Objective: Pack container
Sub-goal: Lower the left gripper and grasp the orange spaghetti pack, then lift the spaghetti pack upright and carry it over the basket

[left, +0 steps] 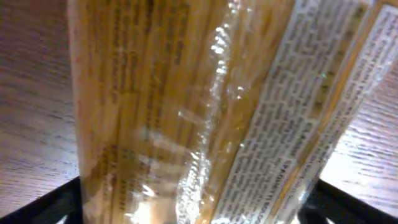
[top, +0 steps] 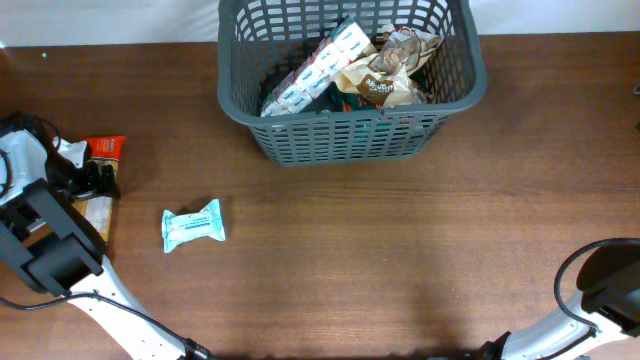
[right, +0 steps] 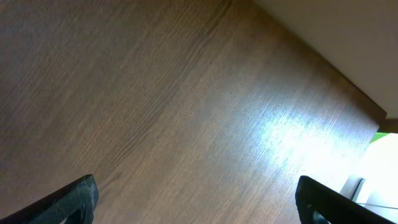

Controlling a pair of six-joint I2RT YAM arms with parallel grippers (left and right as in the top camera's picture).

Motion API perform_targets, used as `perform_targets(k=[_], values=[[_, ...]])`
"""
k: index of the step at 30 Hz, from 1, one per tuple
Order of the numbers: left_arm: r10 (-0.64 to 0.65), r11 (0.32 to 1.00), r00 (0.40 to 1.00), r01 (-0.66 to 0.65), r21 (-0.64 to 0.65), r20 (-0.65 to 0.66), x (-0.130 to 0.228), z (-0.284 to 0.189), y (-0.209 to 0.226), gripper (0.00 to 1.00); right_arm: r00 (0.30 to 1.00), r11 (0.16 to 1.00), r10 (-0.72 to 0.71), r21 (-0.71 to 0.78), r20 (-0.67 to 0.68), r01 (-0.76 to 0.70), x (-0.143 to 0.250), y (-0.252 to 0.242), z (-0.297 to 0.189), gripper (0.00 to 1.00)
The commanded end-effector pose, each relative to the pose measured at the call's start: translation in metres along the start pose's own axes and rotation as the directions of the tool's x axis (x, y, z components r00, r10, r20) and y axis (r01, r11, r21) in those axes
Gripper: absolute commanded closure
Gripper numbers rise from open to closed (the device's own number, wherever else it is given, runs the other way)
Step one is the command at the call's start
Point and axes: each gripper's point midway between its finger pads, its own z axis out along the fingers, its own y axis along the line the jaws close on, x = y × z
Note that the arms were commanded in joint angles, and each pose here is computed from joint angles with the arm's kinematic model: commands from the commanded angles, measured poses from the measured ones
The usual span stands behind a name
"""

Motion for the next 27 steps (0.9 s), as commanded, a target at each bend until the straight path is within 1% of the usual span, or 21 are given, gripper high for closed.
perform_targets(k=[1, 4, 5, 6, 12, 15, 17, 21, 23, 25, 27], values=[[0.02, 0.999, 0.999, -0.018, 0.042, -0.045, 0.005, 0.024, -0.006, 0.44, 1.0, 1.0, 0.014, -0.001, 0.012, -0.014, -0.001, -0.002, -0.004, 0.01], [-0.005, 0.999, 0.998, 0.007, 0.047, -0.061, 0.007, 0.029, -0.007, 0.8, 1.0, 1.0, 0.014, -0.001, 0.011, -0.014, -0.001, -0.002, -0.004, 0.01], [-0.015, 0.999, 0.998, 0.018, 0.047, -0.062, 0.007, 0.029, -0.007, 0.9, 1.0, 1.0, 0.014, -0.002, 0.012, -0.014, -0.001, -0.002, -0.004, 0.01], [-0.027, 0.999, 0.998, 0.03, 0.046, -0.062, 0.007, 0.029, -0.007, 0.98, 1.0, 1.0, 0.014, -0.001, 0.012, -0.014, -0.001, -0.002, -0.004, 0.01], [-0.131, 0.99, 0.989, 0.134, 0.053, -0.062, 0.005, 0.028, -0.012, 0.98, 1.0, 1.0, 0.014, -0.001, 0.012, -0.014, -0.001, -0.002, -0.004, 0.01], [-0.119, 0.985, 0.992, 0.123, 0.117, -0.041, -0.005, 0.021, -0.03, 0.98, 1.0, 1.0, 0.014, -0.002, 0.012, -0.014, -0.001, -0.002, -0.004, 0.01], [-0.104, 0.982, 0.995, 0.104, 0.158, -0.007, -0.019, 0.008, -0.046, 0.98, 1.0, 1.0, 0.014, -0.002, 0.012, -0.014, -0.001, -0.002, -0.004, 0.01], [-0.079, 0.981, 0.99, 0.056, 0.187, 0.116, -0.06, -0.043, -0.077, 0.98, 1.0, 1.0, 0.014, -0.002, 0.012, -0.014, -0.001, -0.002, -0.004, 0.01], [-0.06, 0.985, 0.974, 0.021, 0.173, 0.218, -0.086, -0.084, -0.095, 0.98, 1.0, 1.0, 0.014, -0.001, 0.012, -0.014, -0.001, -0.002, -0.004, 0.01], [-0.019, 0.988, 0.943, -0.034, 0.152, 0.332, -0.108, -0.128, -0.115, 0.98, 1.0, 1.0, 0.014, -0.001, 0.012, -0.014, -0.001, -0.002, -0.004, 0.01], [0.018, 0.988, 0.893, -0.085, 0.128, 0.45, -0.125, -0.174, -0.137, 0.98, 1.0, 1.0, 0.014, -0.002, 0.012, -0.014, -0.001, -0.002, -0.004, 0.01]])
